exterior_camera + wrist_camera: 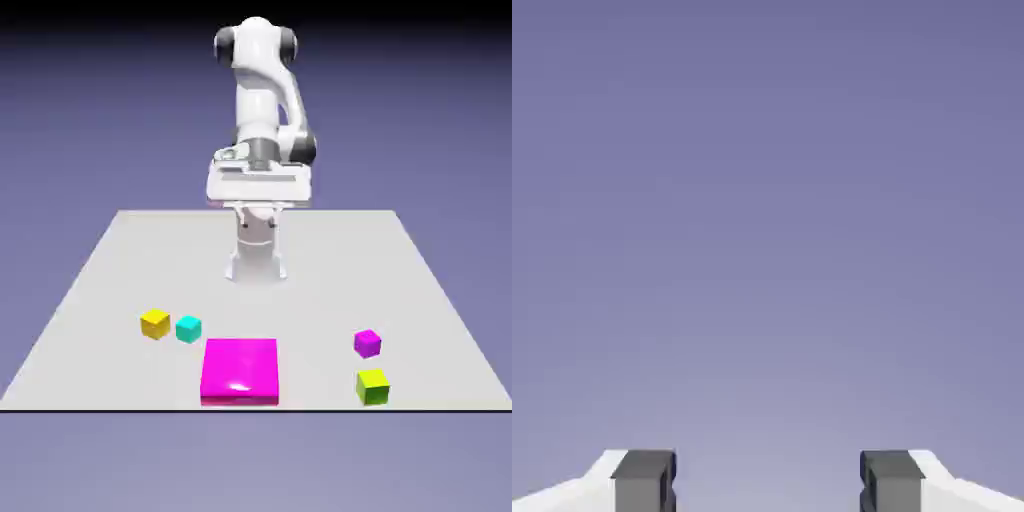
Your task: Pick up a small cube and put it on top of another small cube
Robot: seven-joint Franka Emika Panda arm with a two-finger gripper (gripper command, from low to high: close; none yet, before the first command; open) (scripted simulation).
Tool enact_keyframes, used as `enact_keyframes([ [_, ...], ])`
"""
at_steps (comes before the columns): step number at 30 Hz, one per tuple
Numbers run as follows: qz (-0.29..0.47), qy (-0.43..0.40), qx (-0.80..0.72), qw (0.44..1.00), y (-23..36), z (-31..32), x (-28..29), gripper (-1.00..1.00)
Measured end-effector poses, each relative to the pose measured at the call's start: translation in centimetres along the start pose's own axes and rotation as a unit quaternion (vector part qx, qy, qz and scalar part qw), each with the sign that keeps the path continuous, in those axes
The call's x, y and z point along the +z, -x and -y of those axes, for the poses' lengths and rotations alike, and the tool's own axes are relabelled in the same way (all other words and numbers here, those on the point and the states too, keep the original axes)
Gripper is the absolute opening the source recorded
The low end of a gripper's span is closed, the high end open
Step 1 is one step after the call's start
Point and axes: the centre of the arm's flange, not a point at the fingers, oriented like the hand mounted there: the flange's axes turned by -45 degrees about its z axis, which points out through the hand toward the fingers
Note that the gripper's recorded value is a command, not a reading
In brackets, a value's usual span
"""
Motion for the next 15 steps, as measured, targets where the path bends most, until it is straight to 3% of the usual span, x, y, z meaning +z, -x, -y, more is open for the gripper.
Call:
enact_keyframes([
  [3,0.081,0.031,0.161,0.983,2.1,-6.6,3.6,0.0],
  [7,0.17,0.066,0.374,0.909,6.7,-14.9,7.1,0.0],
  [11,0.234,0.091,0.57,0.783,12.9,-22.0,9.1,0.0],
  [15,0.274,0.1,0.732,0.616,19.8,-27.3,10.0,0.0],
])
